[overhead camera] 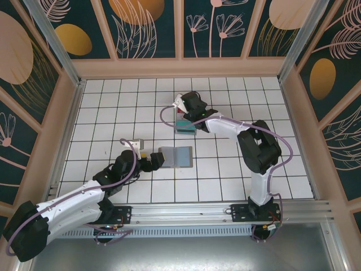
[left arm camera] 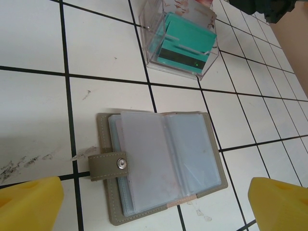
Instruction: Take the credit cards out of the card holder
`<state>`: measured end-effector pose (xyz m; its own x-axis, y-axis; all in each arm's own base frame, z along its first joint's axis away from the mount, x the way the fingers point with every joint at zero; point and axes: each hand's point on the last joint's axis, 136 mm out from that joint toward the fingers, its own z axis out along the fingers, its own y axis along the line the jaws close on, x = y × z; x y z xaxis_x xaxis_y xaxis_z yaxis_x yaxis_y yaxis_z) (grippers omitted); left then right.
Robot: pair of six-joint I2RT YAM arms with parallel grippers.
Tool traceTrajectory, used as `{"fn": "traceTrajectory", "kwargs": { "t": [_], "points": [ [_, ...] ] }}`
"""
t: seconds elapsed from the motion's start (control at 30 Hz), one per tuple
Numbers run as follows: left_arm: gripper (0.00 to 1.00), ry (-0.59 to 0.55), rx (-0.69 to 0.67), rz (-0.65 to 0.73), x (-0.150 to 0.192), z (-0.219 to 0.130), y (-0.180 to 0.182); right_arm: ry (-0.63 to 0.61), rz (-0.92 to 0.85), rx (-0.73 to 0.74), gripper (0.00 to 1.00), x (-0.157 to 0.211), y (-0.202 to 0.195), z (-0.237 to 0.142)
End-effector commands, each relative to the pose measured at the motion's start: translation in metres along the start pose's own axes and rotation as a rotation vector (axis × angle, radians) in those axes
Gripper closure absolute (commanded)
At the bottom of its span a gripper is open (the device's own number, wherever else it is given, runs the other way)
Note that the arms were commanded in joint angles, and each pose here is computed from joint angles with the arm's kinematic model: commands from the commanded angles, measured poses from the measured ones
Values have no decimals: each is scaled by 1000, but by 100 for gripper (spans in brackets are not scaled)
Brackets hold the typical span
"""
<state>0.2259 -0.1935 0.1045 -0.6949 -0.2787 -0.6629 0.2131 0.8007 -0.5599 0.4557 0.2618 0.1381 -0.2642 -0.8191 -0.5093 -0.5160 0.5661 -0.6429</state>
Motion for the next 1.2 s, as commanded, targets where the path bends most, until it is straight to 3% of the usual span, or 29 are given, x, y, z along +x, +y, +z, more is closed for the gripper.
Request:
{"fn": "traceTrajectory", "kwargs": {
  "t": [0.0, 0.2, 0.5, 0.8, 1.17],
  "points": [
    [1, 11, -12, 12, 3, 3, 3, -96, 312, -42, 70, -28, -25, -48],
    [1, 63, -9, -5, 11, 13, 0, -64, 626, -172, 69, -13, 3, -86],
    [10, 153, 35, -47, 26, 28, -10, -50, 1054, -501, 70, 36, 76, -137],
    [14, 200, 51, -81, 33, 40, -16, 24, 1195, -668, 81, 81, 153, -154],
    [15, 221, 35, -89, 38, 49, -16, 112, 1241, -667, 83, 103, 184, -136]
  ]
}}
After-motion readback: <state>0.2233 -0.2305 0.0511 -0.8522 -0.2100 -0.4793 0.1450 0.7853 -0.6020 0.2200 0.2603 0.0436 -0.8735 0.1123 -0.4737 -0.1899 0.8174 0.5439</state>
